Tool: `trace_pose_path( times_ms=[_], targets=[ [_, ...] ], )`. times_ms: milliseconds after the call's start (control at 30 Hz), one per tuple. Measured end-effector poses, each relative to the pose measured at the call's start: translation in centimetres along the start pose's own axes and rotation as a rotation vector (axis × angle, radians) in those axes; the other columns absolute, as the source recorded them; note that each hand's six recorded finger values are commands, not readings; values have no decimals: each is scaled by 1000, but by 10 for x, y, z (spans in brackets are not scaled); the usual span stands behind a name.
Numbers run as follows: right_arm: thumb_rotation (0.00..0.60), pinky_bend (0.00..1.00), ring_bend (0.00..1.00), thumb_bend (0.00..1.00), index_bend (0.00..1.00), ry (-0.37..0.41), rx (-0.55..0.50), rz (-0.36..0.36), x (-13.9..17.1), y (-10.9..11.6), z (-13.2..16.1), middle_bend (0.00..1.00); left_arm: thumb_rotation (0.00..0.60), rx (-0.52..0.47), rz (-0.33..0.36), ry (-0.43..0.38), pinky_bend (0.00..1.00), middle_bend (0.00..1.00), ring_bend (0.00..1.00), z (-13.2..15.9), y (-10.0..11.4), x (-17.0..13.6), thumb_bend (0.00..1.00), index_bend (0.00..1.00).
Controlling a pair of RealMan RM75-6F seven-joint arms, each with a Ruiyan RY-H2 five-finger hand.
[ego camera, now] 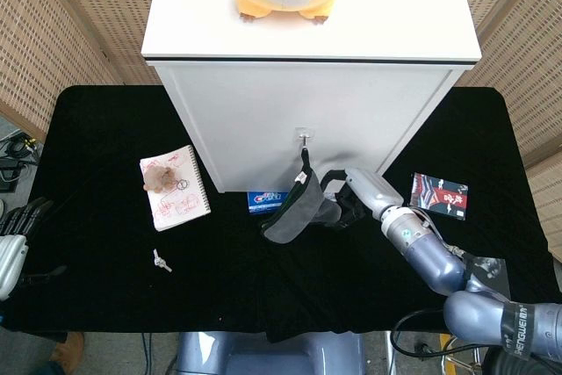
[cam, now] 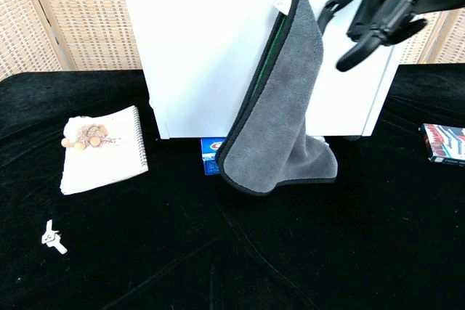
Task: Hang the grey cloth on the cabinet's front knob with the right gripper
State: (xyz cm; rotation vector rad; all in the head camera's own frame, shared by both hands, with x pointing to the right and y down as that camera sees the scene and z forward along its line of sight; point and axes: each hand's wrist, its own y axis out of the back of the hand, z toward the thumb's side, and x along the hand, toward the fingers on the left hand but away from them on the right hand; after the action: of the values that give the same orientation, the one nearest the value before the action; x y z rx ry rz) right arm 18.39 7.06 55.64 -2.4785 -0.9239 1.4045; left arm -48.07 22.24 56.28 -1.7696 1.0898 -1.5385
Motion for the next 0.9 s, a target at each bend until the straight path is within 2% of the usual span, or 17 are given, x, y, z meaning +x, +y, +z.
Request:
trace_pose_path(
  times_ms=[533,633,700,767,833,900],
  targets=[
    [600,1000,999,34,452,-35,131,-26,55,10,-63,998,600,3,11,-9,0,0,0,3,1,-4,0,0],
    [600,994,953,35,451,-29,168,-31,64,9,-74,952,600,2,16,-11,0,0,0,4,2,-5,0,0],
    [600,898,842,20,433,-22,204,-44,68,10,-80,843,600,2,20,-13,0,0,0,4,3,-6,0,0],
    [600,706,684,4,390,-7,266,-81,74,13,-88,686,600,1,28,-14,0,0,0,4,5,-7,0,0],
    [600,420,381,0,289,17,343,-147,80,19,-97,408,600,2,37,-15,0,0,0,4,7,-8,0,0],
    [600,225,135,0,186,39,410,-221,87,26,-106,182,600,2,47,-16,0,0,0,4,9,-9,0,0]
  ],
)
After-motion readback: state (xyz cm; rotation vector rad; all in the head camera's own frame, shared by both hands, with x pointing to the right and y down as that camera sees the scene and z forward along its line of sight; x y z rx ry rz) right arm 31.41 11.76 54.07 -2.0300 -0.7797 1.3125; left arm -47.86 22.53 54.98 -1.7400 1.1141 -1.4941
